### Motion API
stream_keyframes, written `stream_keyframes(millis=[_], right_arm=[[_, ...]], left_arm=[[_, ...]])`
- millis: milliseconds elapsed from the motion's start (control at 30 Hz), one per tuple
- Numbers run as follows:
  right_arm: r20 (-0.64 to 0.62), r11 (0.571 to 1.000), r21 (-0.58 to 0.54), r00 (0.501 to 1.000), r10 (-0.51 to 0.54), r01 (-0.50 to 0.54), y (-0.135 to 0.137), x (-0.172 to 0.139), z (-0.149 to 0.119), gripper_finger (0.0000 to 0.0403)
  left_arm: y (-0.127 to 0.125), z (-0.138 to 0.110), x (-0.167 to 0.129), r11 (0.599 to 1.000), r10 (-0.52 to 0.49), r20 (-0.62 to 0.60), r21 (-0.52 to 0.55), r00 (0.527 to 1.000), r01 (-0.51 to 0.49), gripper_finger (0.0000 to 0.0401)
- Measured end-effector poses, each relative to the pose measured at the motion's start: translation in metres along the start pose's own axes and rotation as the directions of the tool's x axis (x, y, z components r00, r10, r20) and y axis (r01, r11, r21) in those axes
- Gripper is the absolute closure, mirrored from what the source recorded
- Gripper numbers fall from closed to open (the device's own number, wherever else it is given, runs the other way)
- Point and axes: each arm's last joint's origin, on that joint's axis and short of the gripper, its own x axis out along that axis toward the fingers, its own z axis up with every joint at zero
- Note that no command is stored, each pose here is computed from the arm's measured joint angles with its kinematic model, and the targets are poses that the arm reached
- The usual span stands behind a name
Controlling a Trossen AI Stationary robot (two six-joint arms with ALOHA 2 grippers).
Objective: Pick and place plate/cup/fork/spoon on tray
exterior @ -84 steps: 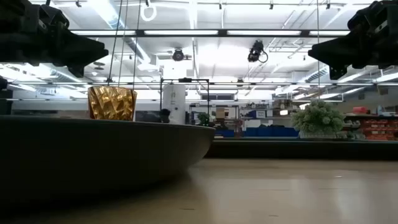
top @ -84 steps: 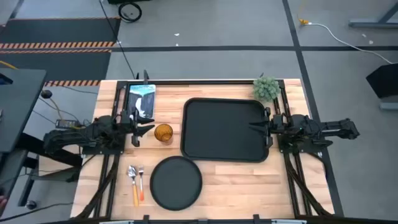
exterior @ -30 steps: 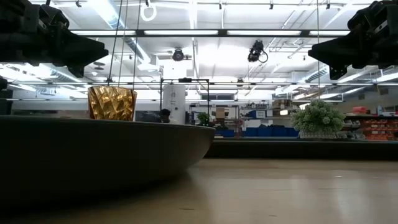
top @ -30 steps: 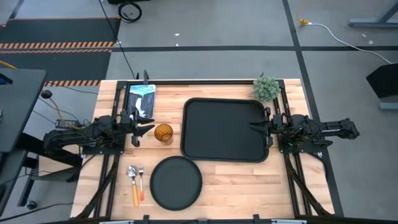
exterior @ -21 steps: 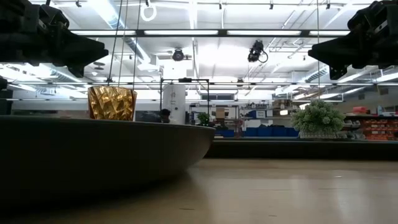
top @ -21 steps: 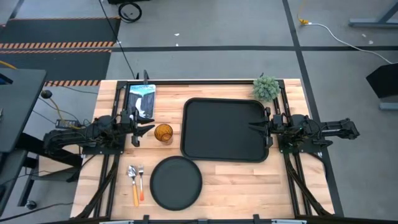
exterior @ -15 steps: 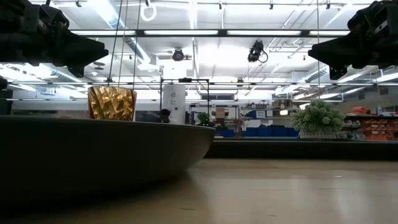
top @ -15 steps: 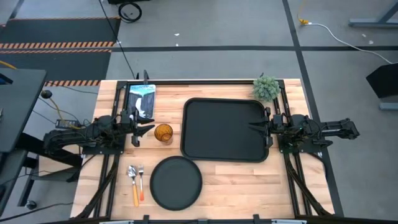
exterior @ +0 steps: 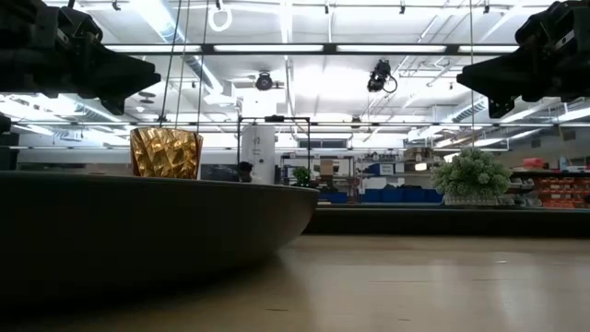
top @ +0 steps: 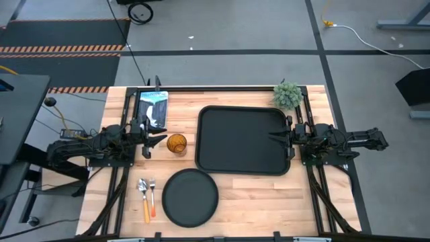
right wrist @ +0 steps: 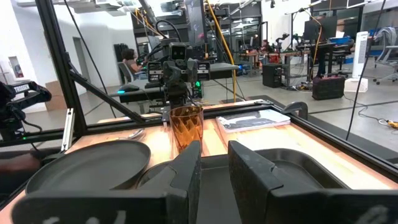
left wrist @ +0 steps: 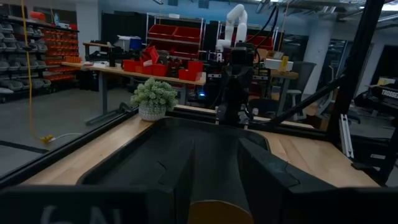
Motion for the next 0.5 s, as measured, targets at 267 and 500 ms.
stream_keyframes(millis=[267, 500], right_arm=[[0.001, 1.000, 0.000, 1.000, 0.001, -0.001, 0.0001, 0.0000, 0.0002, 0.0315], [0.000, 1.000, 0.000, 1.000, 0.001, -0.001, 0.0000, 0.0000, 0.0001, 0.0315]], left_arm=[[0.0000, 0.0001, 0.0000, 1.000, 0.000, 0.001, -0.011, 1.000, 0.000, 0.0273], [0.0005, -0.0019, 0.0000, 0.994, 0.010, -0.019, -0.104, 1.000, -0.012, 0.0273]])
